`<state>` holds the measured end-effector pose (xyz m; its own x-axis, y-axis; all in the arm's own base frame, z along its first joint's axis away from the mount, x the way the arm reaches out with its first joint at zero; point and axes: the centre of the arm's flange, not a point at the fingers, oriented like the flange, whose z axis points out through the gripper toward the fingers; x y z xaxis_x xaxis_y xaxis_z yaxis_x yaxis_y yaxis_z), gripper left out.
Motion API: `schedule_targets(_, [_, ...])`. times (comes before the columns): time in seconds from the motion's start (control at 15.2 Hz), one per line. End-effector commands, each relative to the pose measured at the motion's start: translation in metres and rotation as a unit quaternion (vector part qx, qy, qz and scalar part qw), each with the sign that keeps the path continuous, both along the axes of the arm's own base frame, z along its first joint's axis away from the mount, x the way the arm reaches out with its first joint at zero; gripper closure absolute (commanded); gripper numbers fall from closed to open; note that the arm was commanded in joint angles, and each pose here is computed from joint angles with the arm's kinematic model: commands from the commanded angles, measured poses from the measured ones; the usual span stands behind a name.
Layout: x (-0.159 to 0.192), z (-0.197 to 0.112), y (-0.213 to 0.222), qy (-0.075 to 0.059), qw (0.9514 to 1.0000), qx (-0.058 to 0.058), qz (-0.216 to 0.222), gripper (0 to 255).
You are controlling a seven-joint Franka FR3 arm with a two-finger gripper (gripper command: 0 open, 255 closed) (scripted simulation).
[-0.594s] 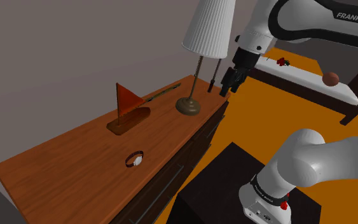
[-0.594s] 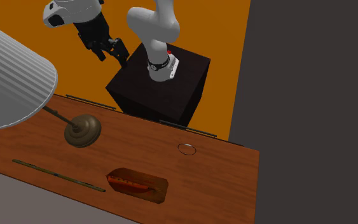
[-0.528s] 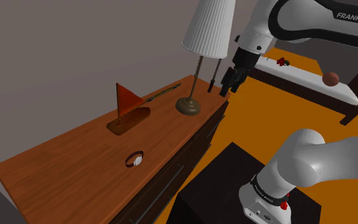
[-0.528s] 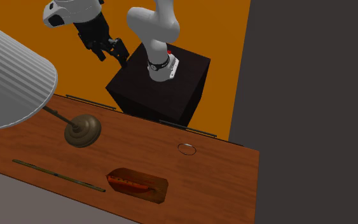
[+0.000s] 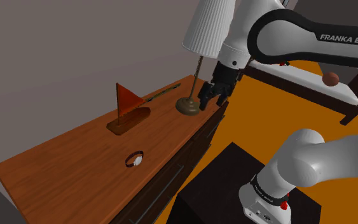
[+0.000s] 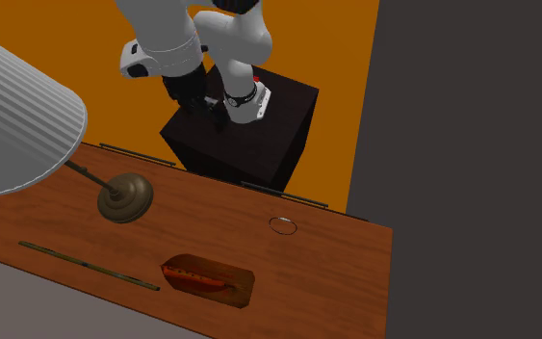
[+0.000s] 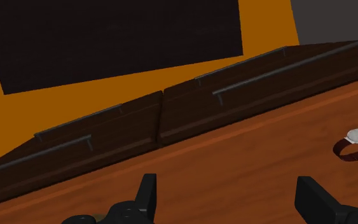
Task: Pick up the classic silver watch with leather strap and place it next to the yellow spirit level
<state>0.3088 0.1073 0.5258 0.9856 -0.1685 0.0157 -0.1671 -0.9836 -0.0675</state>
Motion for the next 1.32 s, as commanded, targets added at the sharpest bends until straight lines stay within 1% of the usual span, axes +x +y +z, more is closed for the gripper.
schedule_targets(0.0, [0.003,-0.014,0.024,0.001,0.9996,-0.004,-0.027,0])
schedule_targets(0.26, [0.016,-0.039,0.072,0.002,0.9969,-0.014,-0.078,0])
schedule_targets(0.4, [0.025,-0.052,0.095,0.003,0.9945,-0.019,-0.103,0])
schedule_targets(0.59, [0.039,-0.072,0.128,0.005,0.9897,-0.026,-0.140,0])
schedule_targets(0.73, [0.051,-0.086,0.150,0.006,0.9857,-0.030,-0.165,0])
schedule_targets(0.92, [0.069,-0.107,0.181,0.007,0.9785,-0.037,-0.203,0])
schedule_targets(1.25, [0.105,-0.143,0.228,0.009,0.9633,-0.049,-0.264,0])
